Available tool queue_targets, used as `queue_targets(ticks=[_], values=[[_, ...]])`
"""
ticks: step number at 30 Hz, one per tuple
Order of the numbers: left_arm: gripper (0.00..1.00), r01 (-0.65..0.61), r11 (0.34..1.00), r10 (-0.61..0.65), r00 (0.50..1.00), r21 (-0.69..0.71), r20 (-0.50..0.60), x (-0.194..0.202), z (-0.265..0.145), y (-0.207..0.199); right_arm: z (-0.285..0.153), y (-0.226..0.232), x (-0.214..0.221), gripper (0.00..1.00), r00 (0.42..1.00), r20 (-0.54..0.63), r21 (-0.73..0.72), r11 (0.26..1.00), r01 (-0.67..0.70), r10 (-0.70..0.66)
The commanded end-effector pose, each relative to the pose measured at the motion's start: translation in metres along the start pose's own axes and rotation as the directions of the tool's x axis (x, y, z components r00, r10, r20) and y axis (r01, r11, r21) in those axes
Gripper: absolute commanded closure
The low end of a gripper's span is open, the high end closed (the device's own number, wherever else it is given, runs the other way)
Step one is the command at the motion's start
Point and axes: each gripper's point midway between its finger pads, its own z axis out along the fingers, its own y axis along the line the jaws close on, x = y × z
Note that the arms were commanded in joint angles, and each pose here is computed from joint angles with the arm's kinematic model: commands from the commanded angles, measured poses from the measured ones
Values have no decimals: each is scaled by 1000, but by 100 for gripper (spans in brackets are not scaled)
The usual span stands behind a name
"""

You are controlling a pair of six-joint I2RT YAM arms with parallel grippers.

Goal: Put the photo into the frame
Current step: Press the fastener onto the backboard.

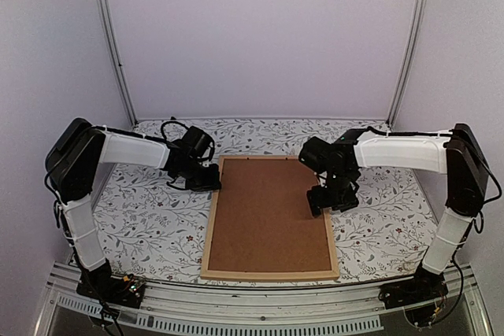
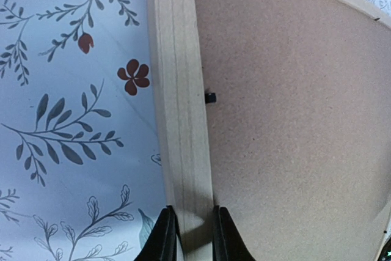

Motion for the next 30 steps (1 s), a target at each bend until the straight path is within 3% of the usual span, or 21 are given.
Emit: queue_targets(ticks=[1, 12, 30], values=[[100, -60, 998, 57, 994, -31, -91, 33, 13, 5, -8, -13, 28, 20, 998, -44, -9, 999, -43, 43], [100, -56, 998, 53, 995, -38, -87, 33, 13, 7, 0, -23, 71, 21, 992, -110, -25, 997, -69, 66], [100, -57, 998, 52, 994, -42, -94, 36, 14, 9, 17, -19, 80, 21, 989, -144, 17, 999, -32, 34]])
